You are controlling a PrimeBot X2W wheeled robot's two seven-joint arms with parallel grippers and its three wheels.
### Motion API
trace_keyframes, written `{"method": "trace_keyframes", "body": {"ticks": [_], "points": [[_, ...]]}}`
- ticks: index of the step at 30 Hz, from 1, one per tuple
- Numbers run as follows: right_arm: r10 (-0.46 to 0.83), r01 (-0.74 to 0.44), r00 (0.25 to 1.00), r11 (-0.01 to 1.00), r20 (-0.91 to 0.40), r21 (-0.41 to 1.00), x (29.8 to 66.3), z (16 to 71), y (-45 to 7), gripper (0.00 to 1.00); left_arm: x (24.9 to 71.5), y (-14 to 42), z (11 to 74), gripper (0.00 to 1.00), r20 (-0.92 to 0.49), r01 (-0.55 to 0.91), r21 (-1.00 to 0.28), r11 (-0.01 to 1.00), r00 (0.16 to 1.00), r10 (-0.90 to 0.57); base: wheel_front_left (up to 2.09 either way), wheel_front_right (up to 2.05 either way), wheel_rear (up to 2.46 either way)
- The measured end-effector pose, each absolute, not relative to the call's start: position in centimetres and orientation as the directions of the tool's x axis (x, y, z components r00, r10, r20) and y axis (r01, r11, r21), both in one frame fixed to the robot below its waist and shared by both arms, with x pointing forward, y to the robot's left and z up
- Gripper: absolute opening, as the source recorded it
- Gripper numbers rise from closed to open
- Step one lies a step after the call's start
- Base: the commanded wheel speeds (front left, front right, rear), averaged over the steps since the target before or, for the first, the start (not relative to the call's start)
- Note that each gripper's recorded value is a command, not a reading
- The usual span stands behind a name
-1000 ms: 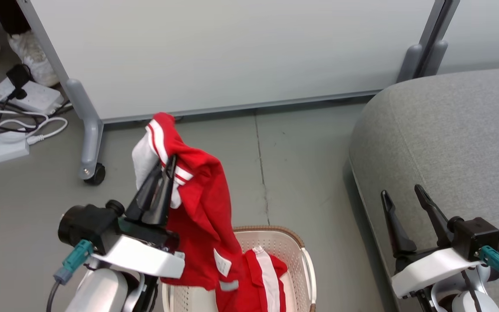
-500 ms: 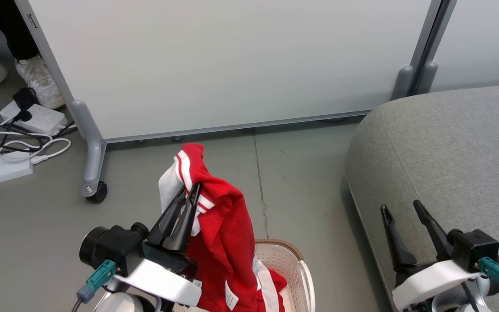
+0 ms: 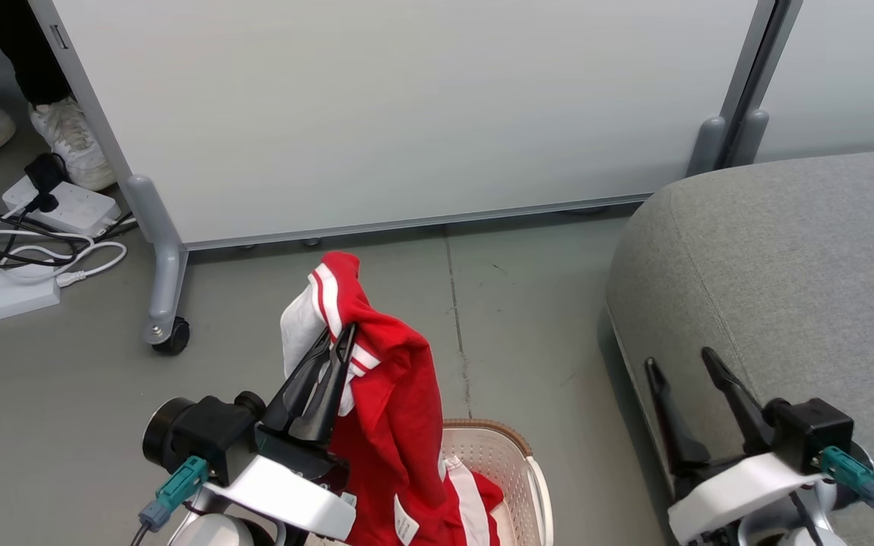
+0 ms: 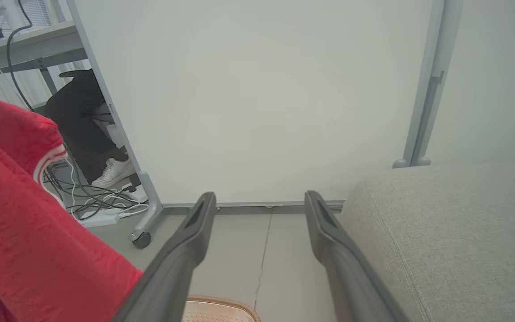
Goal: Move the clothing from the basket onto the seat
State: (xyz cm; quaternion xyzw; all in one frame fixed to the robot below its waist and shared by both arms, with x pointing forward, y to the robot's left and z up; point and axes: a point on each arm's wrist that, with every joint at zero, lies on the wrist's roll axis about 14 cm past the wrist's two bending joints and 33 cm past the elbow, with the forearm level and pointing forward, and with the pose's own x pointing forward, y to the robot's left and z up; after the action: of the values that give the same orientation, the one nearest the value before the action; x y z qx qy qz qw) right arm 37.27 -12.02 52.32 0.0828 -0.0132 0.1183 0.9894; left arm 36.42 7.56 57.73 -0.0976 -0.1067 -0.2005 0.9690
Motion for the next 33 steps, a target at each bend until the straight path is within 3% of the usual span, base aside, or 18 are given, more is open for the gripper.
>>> {"method": "trace_keyframes", "body": {"ticks": [7, 10, 15, 27, 28, 29, 30, 33], "points": [[0.414, -0.422, 0.907, 0.887, 0.081, 0.187, 37.0, 53.6, -5.6, 1.0, 36.3, 7.7, 57.8, 0.0, 0.246, 0.408, -0.144, 0.902, 0.897, -0.366, 0.0, 0.0, 0.0], [0.55, -0.556, 0.83, 0.804, 0.09, 0.211, 36.0, 53.9, -0.6, 1.0, 36.2, 7.8, 57.8, 0.0, 0.247, 0.406, -0.144, 0.903, 0.898, -0.364, 0.0, 0.0, 0.0], [0.679, -0.683, 0.726, 0.695, 0.105, 0.226, 34.6, 54.3, 4.3, 1.0, 36.1, 7.6, 58.0, 0.0, 0.252, 0.414, -0.139, 0.9, 0.893, -0.372, 0.0, 0.0, 0.0], [0.802, -0.79, 0.595, 0.571, 0.055, 0.224, 33.9, 52.7, 9.1, 1.0, 35.6, 7.3, 58.3, 0.0, 0.259, 0.422, -0.141, 0.896, 0.889, -0.378, 0.0, 0.0, 0.0], [0.805, -0.793, 0.591, 0.567, 0.051, 0.224, 33.9, 52.7, 9.2, 0.5, 35.6, 7.4, 58.3, 0.0, 0.258, 0.421, -0.141, 0.896, 0.89, -0.377, 0.0, 0.0, 0.0], [0.806, -0.793, 0.589, 0.565, 0.053, 0.227, 34.0, 52.6, 9.3, 0.11, 35.6, 7.4, 58.3, 0.0, 0.258, 0.42, -0.142, 0.896, 0.89, -0.376, 0.0, 0.0, 0.0], [0.808, -0.794, 0.587, 0.562, 0.05, 0.231, 34.0, 52.5, 9.4, 0.0, 35.6, 7.3, 58.2, 0.0, 0.257, 0.421, -0.143, 0.896, 0.89, -0.377, 0.0, 0.0, 0.0], [0.811, -0.796, 0.583, 0.555, 0.058, 0.239, 34.0, 52.7, 9.5, 0.0, 35.7, 7.2, 58.2, 0.0, 0.256, 0.423, -0.143, 0.895, 0.889, -0.38, 0.0, 0.0, 0.0]]}}
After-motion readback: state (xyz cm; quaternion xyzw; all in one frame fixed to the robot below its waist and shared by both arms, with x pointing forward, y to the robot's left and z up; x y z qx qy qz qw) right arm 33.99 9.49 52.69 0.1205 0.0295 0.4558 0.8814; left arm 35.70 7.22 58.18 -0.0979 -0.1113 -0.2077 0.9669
